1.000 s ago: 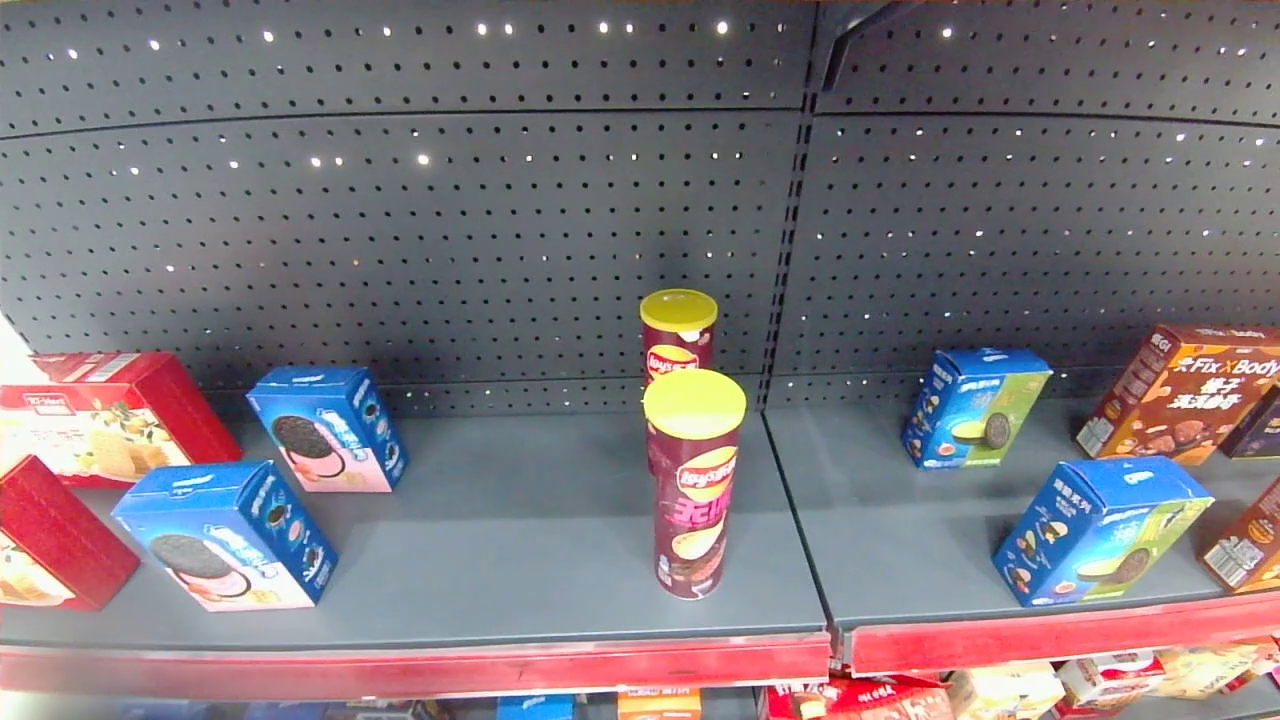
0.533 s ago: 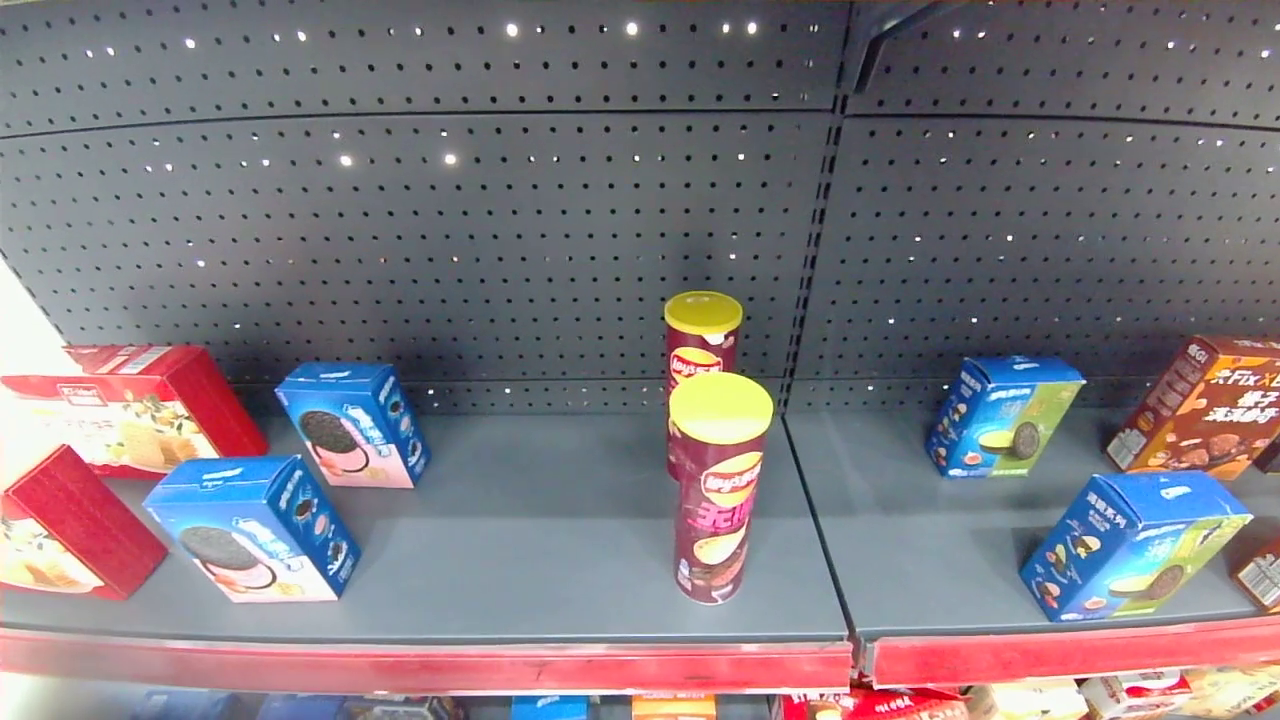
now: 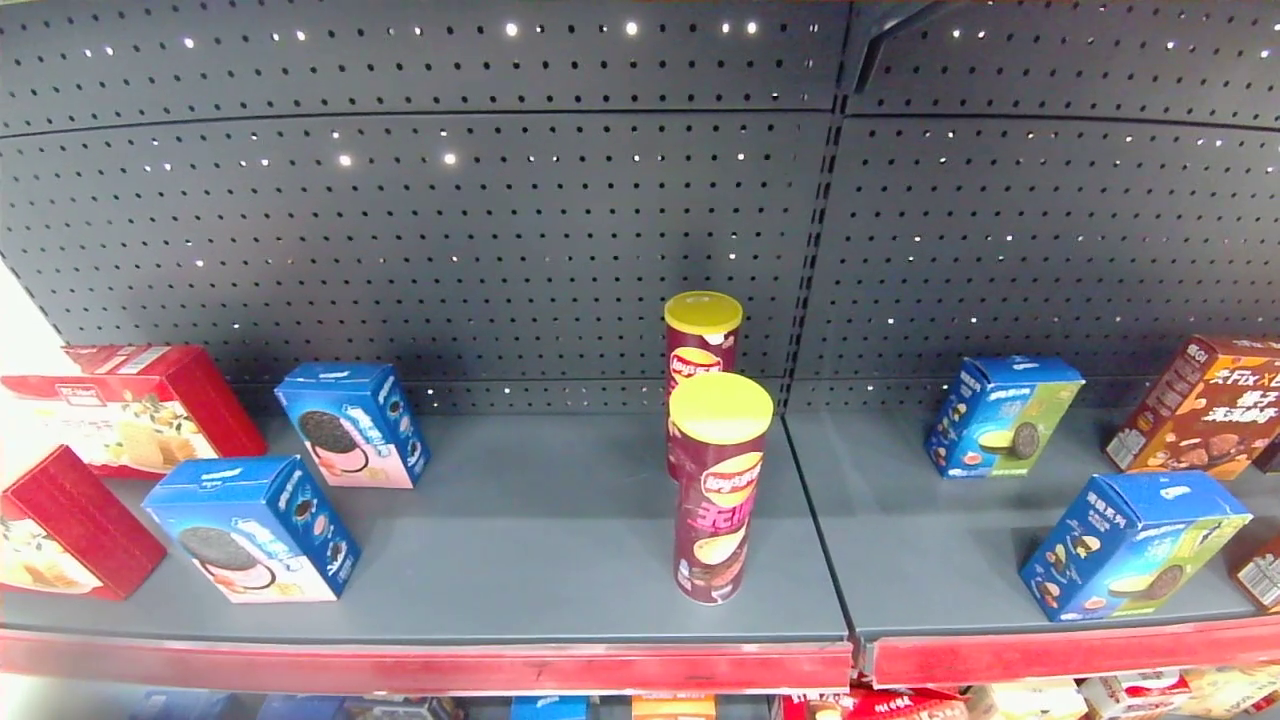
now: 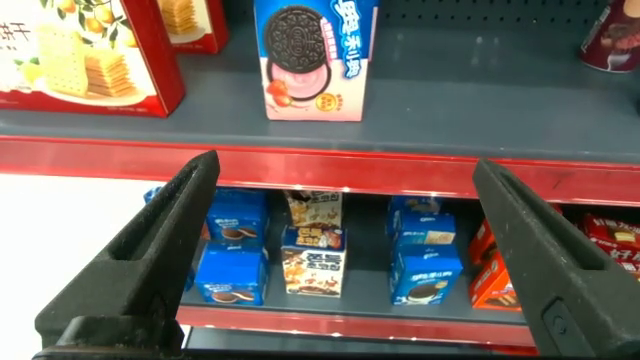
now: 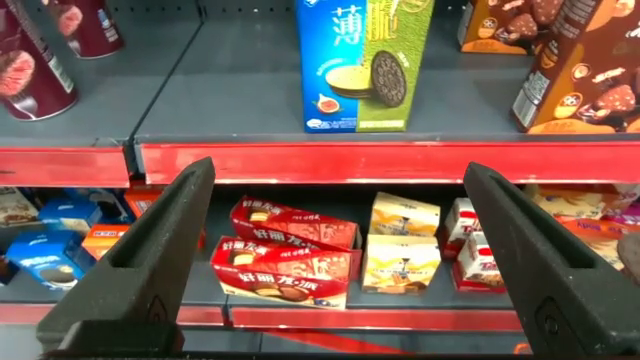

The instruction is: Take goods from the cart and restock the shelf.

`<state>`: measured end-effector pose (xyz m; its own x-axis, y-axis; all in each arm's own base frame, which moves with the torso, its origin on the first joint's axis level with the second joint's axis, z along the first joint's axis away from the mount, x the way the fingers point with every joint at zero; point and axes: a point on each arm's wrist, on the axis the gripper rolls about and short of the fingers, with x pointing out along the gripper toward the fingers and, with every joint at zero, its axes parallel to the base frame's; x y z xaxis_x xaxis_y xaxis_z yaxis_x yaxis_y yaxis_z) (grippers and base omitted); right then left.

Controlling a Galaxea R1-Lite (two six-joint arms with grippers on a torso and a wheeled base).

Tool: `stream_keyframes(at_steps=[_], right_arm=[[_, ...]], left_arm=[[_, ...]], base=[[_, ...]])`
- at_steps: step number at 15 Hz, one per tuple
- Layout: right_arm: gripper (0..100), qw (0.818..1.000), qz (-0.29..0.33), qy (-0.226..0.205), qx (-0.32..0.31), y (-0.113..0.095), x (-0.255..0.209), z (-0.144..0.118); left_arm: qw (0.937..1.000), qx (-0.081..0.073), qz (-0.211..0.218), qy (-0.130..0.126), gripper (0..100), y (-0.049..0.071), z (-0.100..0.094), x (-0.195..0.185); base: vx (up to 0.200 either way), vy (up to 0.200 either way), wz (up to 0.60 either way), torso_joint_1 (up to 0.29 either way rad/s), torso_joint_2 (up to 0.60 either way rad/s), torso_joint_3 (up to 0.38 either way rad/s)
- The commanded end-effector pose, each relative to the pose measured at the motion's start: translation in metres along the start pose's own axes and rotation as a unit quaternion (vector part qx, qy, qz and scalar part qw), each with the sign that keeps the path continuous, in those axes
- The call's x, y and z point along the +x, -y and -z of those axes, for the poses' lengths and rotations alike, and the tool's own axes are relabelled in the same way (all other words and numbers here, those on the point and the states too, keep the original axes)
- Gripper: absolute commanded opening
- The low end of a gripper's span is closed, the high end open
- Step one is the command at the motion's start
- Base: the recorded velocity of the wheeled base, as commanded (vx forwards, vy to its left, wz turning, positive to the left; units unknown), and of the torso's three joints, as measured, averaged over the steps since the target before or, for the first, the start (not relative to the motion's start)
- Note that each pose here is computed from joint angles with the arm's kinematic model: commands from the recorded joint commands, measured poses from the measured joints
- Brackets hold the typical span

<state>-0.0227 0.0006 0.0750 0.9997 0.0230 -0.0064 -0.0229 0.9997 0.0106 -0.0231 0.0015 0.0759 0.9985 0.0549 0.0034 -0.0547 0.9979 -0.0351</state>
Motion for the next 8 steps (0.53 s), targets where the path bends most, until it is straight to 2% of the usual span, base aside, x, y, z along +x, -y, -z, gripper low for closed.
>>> stream_keyframes(at_steps=[1,8], right_arm=[[100,1.000,0.000,-0.001,0.000,0.0000,0.0001,0.0000],[100,1.000,0.000,0.000,0.000,0.0000,0.0000,-0.0005]], left_arm=[[1.0000,0.000,0.000,-0.001,100,0.0000,0.0000,0.0001],[1.0000,0.000,0.000,-0.001,100,0.0000,0.0000,0.0001]], base=[[0.000,0.000,0.00,0.000,0.00,0.000],[0.000,0.000,0.00,0.000,0.00,0.000]])
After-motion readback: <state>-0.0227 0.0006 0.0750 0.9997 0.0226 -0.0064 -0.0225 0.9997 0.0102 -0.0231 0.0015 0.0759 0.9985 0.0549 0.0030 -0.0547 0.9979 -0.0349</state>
